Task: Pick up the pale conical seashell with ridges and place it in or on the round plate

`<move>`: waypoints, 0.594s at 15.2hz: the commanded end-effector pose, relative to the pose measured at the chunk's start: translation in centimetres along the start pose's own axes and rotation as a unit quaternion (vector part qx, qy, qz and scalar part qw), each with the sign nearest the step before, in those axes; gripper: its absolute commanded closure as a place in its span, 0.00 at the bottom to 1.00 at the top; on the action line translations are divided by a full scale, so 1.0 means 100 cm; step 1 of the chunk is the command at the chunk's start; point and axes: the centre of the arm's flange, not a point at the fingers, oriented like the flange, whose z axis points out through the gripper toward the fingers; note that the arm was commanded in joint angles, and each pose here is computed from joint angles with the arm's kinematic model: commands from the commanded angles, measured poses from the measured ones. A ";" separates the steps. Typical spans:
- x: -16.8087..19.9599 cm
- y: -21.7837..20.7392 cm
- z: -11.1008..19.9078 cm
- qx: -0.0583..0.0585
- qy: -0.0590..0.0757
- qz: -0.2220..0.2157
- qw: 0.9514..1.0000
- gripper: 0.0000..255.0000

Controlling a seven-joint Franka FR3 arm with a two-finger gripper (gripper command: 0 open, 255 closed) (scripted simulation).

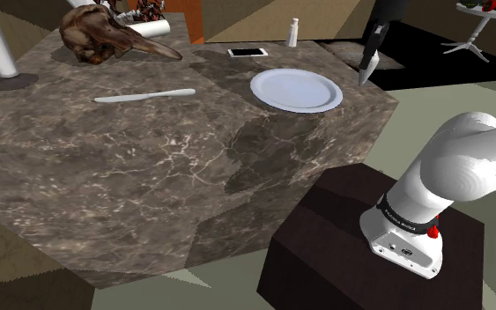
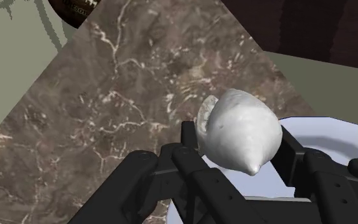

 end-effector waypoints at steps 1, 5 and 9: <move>0.023 -0.015 0.003 0.000 0.000 0.001 1.000 1.00; 0.066 -0.045 0.004 0.000 0.000 0.001 1.000 1.00; 0.110 -0.075 0.006 0.000 0.000 0.001 1.000 1.00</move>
